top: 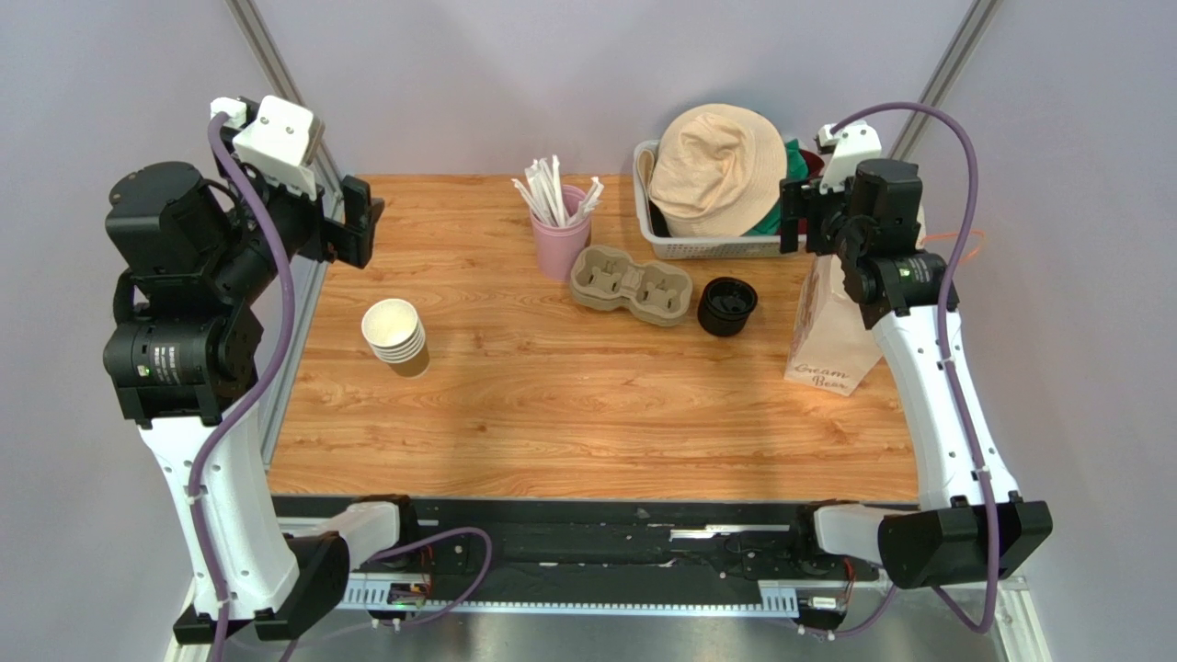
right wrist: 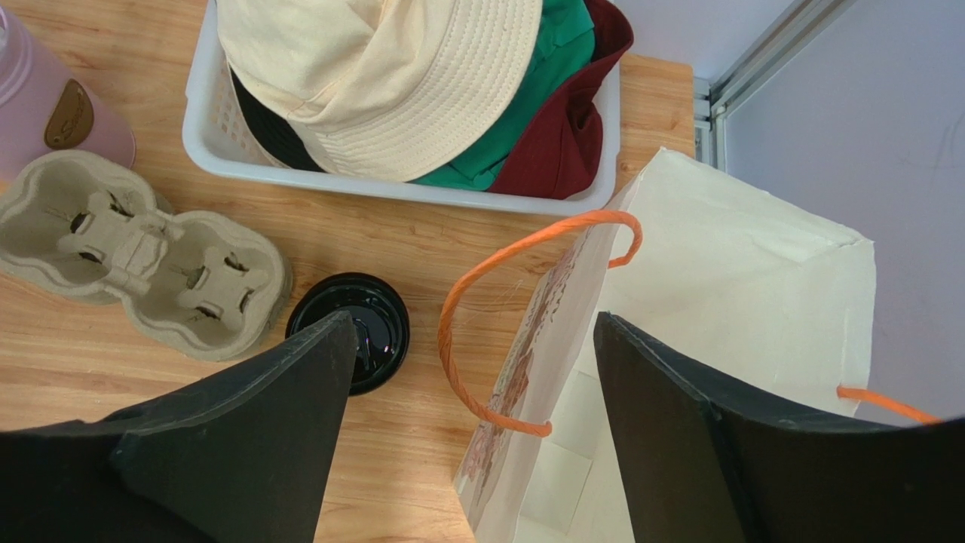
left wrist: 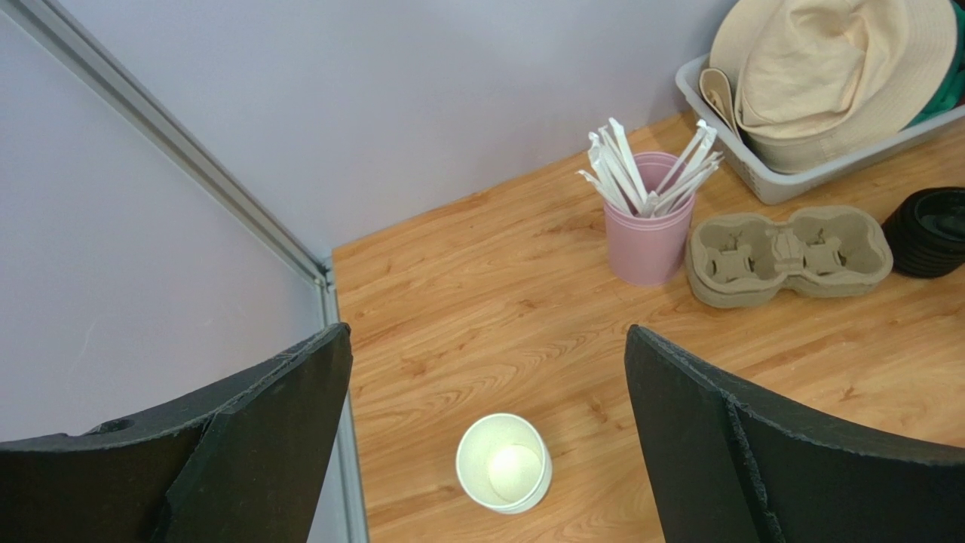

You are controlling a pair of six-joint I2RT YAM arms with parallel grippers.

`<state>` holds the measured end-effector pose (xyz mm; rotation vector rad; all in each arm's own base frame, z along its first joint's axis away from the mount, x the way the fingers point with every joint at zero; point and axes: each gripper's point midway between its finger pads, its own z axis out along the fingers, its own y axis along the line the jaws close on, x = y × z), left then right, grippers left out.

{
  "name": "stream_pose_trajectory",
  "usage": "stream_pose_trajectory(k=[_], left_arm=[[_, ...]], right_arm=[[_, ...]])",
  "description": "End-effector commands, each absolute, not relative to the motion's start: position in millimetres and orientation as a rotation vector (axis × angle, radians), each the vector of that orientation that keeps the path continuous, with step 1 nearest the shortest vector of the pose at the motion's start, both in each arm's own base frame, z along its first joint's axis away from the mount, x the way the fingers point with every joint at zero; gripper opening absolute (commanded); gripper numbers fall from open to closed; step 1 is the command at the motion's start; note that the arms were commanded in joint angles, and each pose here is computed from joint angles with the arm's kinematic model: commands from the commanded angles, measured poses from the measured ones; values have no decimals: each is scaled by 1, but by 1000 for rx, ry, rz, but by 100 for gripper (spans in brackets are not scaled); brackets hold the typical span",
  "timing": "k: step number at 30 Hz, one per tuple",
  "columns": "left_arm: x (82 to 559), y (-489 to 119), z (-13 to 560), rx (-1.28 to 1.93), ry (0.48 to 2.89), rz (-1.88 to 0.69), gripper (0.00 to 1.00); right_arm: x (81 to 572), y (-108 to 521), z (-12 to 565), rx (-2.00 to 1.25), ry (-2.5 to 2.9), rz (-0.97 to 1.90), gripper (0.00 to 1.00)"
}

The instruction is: Pack the takeout coffee

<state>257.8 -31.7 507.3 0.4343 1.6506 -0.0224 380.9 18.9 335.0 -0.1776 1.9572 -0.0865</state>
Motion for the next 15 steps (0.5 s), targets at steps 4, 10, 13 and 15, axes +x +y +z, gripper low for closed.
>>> stream_pose_trajectory(k=[4, 10, 13, 15], left_arm=[[258, -34, 513, 448, 1622, -22, 99], [259, -34, 510, 449, 1629, -24, 99], [260, -34, 509, 450, 1631, -26, 99], [261, -34, 509, 450, 1631, -23, 99]], right_arm=[[394, 25, 330, -158, 1932, -50, 78], [396, 30, 331, -165, 1930, -20, 44], [395, 31, 340, -162, 1907, -17, 28], [394, 29, 345, -156, 1895, -24, 17]])
